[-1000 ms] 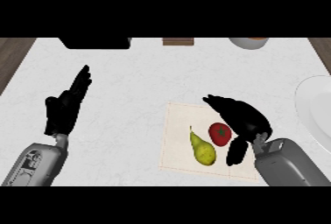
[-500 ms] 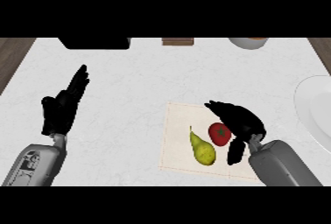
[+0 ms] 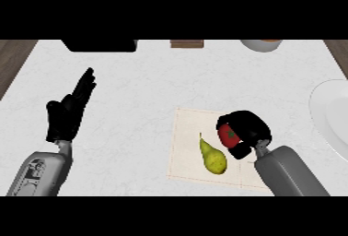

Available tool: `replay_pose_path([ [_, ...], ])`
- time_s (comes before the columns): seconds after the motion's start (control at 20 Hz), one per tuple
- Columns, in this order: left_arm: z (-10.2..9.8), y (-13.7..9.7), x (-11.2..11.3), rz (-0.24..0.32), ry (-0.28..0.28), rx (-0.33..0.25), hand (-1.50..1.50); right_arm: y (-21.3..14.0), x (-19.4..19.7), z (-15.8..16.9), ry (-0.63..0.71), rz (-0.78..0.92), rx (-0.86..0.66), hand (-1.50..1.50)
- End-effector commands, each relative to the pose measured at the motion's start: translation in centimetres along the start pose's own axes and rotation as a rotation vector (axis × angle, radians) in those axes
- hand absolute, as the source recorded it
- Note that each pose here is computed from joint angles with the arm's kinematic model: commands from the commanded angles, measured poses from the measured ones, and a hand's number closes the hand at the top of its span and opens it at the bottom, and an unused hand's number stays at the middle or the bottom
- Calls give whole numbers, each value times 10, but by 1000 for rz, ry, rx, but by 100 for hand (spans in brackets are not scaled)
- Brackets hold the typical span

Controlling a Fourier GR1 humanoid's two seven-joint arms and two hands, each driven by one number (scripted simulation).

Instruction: Pick the tomato from the placemat and place it in the plate

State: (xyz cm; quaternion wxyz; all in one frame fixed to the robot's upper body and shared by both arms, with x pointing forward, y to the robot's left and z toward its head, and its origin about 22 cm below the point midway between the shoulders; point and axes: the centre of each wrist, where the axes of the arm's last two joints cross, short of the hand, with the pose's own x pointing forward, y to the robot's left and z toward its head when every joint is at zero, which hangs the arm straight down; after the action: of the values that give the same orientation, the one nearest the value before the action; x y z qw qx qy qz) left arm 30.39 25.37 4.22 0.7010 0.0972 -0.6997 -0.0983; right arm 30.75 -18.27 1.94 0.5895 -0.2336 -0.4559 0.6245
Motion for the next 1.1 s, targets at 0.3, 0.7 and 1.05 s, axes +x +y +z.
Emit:
replay_pose_path([
  [0.3, -10, 1, -3, 25, -5, 4, 0, 2, -18, -5, -44, 2, -120, 150],
  [0.7, 10, 19, -18, 1, 43, 94, 0, -57, -206, 113, 243, -4, -300, 150],
  [1.05, 16, 23, -22, 18, 60, 119, 0, -123, -279, 213, 164, -59, -705, 150],
])
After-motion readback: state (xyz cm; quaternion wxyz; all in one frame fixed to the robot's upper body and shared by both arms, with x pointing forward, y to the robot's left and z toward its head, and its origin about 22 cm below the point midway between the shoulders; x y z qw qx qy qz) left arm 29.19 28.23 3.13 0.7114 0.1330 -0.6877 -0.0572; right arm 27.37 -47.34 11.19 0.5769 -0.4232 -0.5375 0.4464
